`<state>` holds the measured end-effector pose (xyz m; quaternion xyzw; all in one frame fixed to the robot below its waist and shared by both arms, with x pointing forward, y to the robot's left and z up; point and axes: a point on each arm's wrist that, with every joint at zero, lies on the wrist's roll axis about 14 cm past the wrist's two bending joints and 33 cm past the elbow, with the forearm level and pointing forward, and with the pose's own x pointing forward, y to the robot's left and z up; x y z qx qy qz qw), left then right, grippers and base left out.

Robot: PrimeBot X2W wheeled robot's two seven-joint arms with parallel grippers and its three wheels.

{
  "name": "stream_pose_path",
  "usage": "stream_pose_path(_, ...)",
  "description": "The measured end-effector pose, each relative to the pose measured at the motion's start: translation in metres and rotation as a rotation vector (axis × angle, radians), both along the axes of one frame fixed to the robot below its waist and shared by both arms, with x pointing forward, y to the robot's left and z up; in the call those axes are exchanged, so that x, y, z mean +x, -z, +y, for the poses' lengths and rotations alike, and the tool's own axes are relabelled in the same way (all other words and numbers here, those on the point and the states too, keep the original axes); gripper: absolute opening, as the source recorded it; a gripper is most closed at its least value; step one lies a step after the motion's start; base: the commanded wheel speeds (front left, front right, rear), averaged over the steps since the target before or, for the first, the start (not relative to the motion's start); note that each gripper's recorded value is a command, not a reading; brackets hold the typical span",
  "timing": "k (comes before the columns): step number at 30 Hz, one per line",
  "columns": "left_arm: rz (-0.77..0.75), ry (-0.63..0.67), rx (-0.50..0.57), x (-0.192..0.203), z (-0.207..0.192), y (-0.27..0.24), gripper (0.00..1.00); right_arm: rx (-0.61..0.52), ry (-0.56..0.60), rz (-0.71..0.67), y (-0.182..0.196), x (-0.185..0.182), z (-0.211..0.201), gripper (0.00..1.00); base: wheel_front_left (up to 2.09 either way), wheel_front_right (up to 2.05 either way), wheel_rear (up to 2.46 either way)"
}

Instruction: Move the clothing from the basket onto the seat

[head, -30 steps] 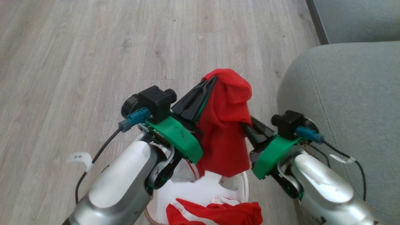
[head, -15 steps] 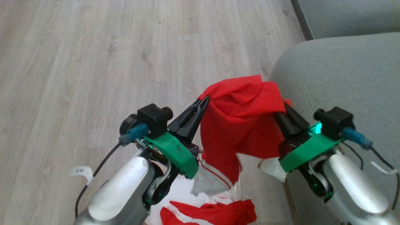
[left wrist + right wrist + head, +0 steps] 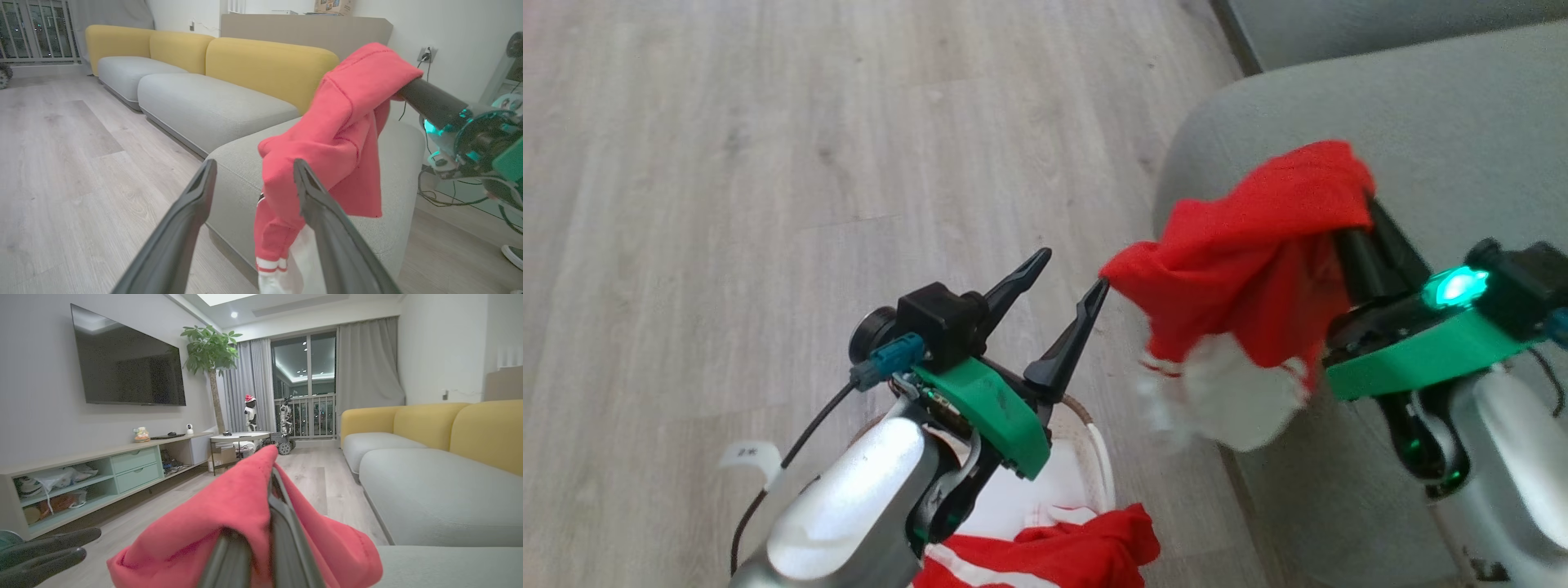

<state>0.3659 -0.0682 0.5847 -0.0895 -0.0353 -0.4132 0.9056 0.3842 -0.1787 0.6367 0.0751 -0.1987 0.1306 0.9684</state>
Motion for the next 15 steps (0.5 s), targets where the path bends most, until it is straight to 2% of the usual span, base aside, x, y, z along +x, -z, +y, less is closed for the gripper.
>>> stream_pose_path(15, 0.036, 0.151, 0.044, -0.007, -0.052, 0.03, 1.0, -0.009, 0.228, -0.088, -0.027, -0.044, -0.079, 0.0, 0.0, 0.0, 0.0)
